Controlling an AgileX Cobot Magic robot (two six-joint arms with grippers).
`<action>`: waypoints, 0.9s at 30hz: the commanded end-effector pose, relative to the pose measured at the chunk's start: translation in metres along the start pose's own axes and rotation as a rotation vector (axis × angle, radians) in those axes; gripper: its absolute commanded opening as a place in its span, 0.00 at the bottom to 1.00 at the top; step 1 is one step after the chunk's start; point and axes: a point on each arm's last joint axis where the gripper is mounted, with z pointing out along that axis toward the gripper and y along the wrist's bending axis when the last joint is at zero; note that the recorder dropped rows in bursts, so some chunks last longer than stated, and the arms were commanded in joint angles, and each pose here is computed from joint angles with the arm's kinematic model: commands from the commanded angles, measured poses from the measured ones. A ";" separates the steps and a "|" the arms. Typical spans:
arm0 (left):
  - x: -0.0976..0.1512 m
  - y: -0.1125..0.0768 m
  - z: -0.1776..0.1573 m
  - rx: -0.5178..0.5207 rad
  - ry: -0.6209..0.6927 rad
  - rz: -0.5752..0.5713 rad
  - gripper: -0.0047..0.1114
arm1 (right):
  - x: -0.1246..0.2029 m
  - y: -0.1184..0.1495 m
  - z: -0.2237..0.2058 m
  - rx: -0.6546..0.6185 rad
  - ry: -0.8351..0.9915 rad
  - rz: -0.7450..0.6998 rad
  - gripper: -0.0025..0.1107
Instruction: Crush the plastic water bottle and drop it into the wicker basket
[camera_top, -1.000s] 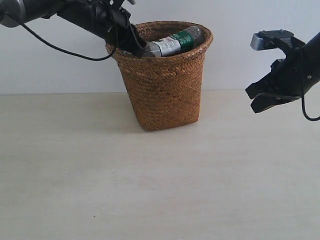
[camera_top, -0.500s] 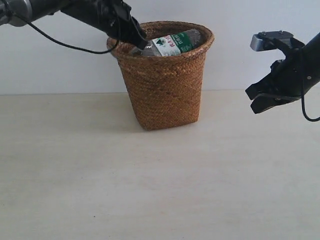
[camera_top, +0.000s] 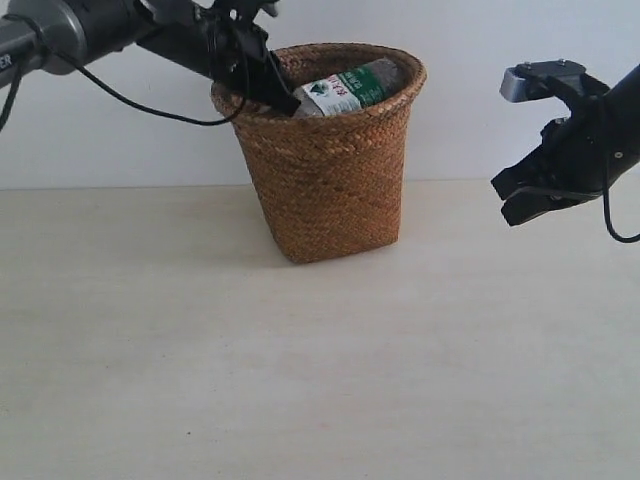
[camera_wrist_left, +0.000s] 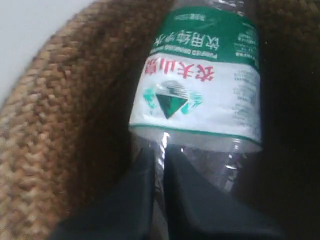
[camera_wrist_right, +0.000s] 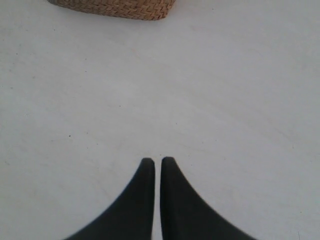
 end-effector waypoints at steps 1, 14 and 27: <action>0.014 -0.006 0.013 0.049 0.055 -0.016 0.08 | -0.002 0.001 -0.002 0.002 -0.009 -0.013 0.02; -0.034 0.003 -0.072 0.025 0.050 0.051 0.08 | 0.000 0.000 -0.003 0.018 0.011 -0.028 0.02; -0.019 0.017 -0.139 0.024 0.314 -0.219 0.08 | 0.020 -0.015 -0.040 0.318 0.216 0.064 0.02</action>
